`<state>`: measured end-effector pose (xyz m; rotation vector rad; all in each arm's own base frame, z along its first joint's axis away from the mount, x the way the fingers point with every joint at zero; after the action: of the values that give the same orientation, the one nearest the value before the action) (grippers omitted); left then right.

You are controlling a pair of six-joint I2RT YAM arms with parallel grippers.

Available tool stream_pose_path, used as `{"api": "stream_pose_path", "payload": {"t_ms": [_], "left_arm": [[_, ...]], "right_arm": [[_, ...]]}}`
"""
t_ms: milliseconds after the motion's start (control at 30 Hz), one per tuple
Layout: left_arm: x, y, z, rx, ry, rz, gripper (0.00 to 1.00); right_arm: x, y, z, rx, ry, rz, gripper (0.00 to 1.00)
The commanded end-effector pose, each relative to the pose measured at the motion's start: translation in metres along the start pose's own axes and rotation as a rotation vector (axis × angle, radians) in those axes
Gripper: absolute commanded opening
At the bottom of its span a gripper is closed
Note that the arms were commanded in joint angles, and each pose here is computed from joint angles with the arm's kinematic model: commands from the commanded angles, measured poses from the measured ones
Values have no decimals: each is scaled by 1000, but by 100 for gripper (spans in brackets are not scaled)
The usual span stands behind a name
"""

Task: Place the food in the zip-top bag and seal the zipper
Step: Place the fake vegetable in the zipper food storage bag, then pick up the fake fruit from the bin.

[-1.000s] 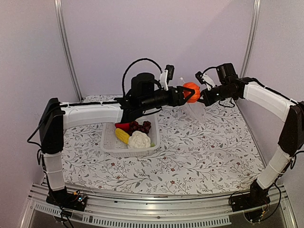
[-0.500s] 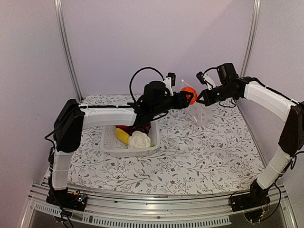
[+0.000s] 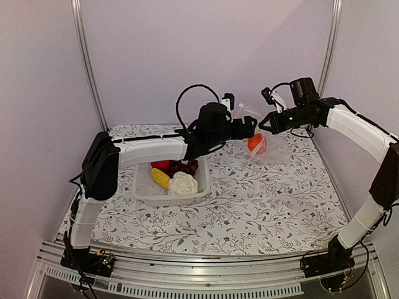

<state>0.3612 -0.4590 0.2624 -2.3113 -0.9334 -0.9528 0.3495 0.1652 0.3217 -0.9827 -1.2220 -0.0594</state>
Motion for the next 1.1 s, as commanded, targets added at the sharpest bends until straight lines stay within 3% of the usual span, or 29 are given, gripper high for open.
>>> {"api": "stream_pose_path", "payload": {"t_ms": [0, 133, 267, 400, 633, 733, 933, 1067], "left_arm": [[23, -26, -36, -59, 84, -49, 99], [40, -56, -61, -180, 105, -82, 100], [35, -76, -60, -244, 43, -25, 96], [19, -99, -40, -177, 37, 41, 93], [15, -139, 13, 257, 273, 197, 94], [24, -153, 40, 455, 282, 270, 95], [39, -185, 109, 738, 148, 351, 93], [43, -200, 155, 873, -79, 347, 85]], "right_arm": [[9, -15, -12, -15, 38, -39, 0], [5, -9, -18, -30, 35, -19, 0], [0, -5, -18, -20, 24, -12, 0], [-2, -7, -20, -77, -15, -5, 0], [-2, -35, -30, -233, -116, 0, 0], [-4, -48, -43, -301, -127, 7, 0], [-5, -60, -52, -340, -136, -9, 0], [-11, -48, -48, -245, -110, -47, 0]]}}
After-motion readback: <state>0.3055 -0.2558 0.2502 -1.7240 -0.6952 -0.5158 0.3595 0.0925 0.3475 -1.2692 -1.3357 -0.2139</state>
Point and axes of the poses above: each gripper's point midway between its finger pads, its own y axis out along the fingers, its own z axis along the line the jaws close on, x = y × z, the point moved 10 cm from there along -y, back along the fingers, and after that the axes turned 14 degrees about -y, right-handed, at the moved point
